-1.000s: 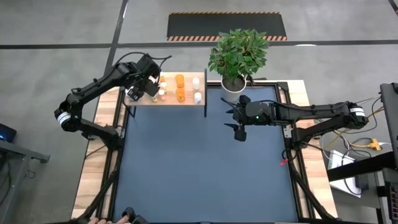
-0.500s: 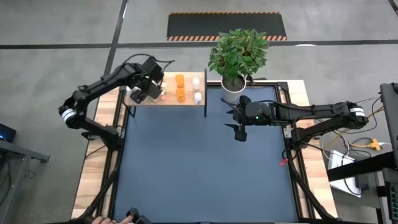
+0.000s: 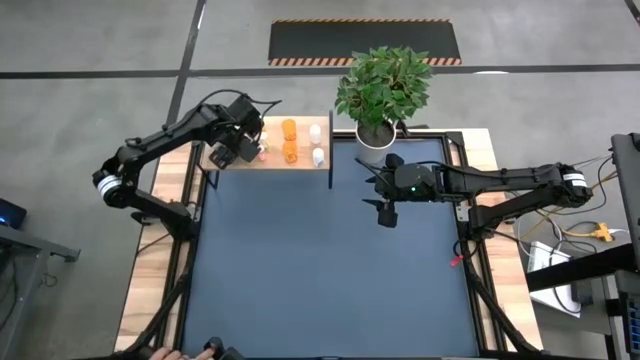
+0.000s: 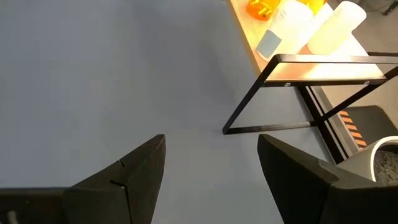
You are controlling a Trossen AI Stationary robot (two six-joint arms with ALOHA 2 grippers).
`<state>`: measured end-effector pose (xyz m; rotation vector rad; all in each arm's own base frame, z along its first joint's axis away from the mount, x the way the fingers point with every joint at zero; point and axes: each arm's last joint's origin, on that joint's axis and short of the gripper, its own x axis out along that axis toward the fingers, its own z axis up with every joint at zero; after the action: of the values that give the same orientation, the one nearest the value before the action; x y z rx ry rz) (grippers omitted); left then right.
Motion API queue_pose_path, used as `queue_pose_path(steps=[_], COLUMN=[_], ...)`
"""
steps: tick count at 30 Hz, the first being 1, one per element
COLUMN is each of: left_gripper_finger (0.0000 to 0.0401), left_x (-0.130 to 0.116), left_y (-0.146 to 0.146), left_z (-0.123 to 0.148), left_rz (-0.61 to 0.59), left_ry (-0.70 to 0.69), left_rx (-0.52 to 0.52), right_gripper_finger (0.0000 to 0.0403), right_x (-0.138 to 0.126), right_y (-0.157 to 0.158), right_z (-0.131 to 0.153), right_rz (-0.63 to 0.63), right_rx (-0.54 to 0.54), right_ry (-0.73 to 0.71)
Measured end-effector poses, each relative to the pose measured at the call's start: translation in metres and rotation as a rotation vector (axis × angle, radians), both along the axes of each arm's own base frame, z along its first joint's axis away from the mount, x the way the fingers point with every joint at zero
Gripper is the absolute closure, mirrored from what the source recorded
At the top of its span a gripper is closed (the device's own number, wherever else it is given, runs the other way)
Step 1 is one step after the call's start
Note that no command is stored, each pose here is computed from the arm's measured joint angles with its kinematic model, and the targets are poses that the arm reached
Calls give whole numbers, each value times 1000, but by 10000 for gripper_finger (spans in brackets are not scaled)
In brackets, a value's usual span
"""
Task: Pick and place medicine bottles onto shelf by color
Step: Put the white pill bottle on the shelf
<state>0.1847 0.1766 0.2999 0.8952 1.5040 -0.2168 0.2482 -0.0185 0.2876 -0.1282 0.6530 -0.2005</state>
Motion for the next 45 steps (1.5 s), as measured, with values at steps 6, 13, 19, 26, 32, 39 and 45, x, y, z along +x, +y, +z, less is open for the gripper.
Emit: queue_pose_path(steps=[6, 13, 19, 26, 32, 39, 45], left_gripper_finger=[155, 186, 181, 180, 180, 180, 180], left_x=[-1, -2, -3, -7, -13, -18, -13], left_y=[0, -2, -2, -4, -20, -55, -72], left_z=[1, 4, 19, 56, 102, 147, 138], left_rz=[1, 1, 5, 26, 95, 61, -20], left_ry=[-7, -16, -78, -189, -533, -1287, -1352], left_rx=[8, 18, 88, 237, 326, -312, -950], right_gripper_finger=[158, 158, 158, 158, 158, 158, 158], right_x=[0, 0, 0, 1, 6, 13, 29], right_y=[0, 0, 0, 0, 0, 0, -3], right_z=[0, 0, 0, 1, 5, 8, 9], right_rz=[-2, -11, -15, -15, -2, 43, 58], right_rx=[3, 15, 20, 20, -1, -66, -116], right_ry=[-2, -5, -7, -21, -77, -146, -278])
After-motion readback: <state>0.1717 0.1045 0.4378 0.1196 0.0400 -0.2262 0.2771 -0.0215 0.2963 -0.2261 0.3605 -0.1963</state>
